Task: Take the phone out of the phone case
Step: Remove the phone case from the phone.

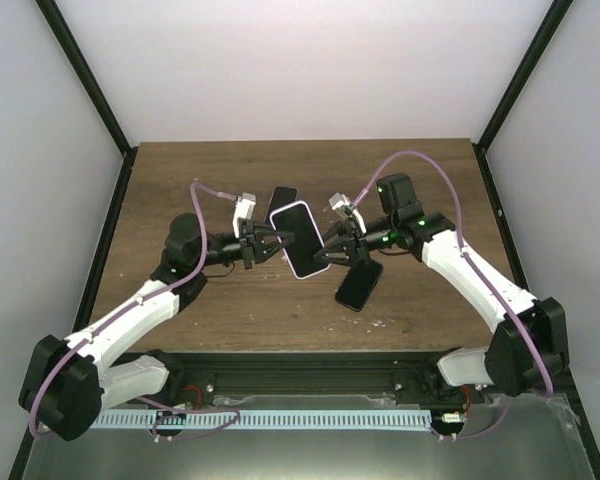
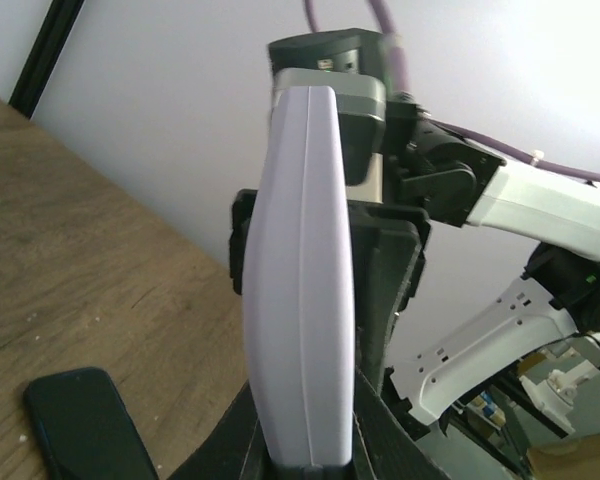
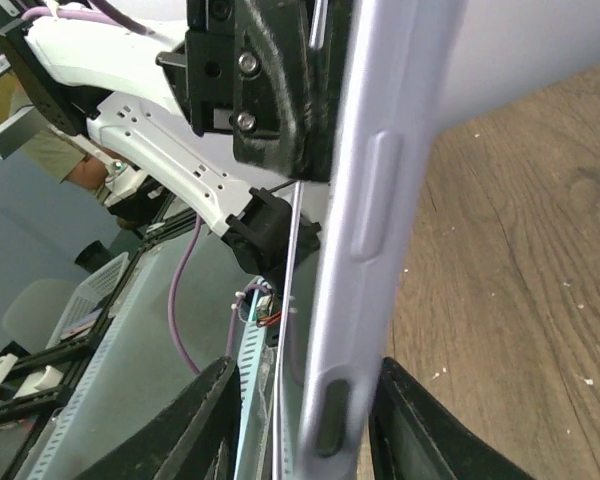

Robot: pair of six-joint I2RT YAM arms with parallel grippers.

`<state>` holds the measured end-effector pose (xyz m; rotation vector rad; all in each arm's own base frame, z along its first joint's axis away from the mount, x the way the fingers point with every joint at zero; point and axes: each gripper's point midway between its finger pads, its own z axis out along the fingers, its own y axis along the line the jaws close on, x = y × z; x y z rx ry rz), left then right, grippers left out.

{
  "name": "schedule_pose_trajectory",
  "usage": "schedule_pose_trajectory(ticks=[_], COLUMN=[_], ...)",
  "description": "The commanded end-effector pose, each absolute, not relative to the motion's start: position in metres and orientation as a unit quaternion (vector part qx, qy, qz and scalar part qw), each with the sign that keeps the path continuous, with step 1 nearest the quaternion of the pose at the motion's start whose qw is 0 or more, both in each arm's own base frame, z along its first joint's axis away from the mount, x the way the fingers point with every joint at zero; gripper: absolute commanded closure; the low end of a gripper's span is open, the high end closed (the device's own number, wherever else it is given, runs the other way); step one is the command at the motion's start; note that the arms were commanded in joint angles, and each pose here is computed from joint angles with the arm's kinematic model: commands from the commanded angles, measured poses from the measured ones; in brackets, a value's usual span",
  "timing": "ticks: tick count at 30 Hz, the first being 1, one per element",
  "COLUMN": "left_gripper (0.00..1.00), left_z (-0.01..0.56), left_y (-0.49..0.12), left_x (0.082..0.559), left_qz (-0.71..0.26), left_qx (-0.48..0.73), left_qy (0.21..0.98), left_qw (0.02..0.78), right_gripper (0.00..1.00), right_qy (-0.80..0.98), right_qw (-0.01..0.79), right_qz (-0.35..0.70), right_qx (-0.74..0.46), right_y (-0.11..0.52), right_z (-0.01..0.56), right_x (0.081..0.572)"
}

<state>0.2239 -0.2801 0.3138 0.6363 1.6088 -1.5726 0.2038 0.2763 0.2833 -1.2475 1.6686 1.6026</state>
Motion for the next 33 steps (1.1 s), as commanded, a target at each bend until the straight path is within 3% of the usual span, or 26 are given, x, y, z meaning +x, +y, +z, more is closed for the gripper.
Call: schedule_pose_trajectory(ticks=[1,13,25,33], left_gripper=[1.00,1.00,1.00,1.00], left_z=[0.338,0.347,0.364,0.363], left_y=[-0.276,-0.274,-0.275,-0.276], left_x=[0.232,0.222,0.197,0.194], left_qz=[-0.618,-0.635,-0.659,-0.658], left_qx=[0.240,0.272,0.318,0.333], left_qy=[0.631,0.624,0.602,0.600], left_qw=[0.403,0.366,0.320,0.311], right_gripper=[0.62,0.56,0.60,0.64], right_qy=[0.611,0.612,0.596,0.591], right_qw=[0.282,0.293,0.317,0.258], right_qz=[0.559,0.533,0.502,0.562], right_qx=[-0.484,-0.506,-0.541,-0.519], right_y=[0.271,0.262,0.256,0.268], right_z=[0.288,0.280,0.285,0.293], right_x=[0.198,0.183,0.173,0.179])
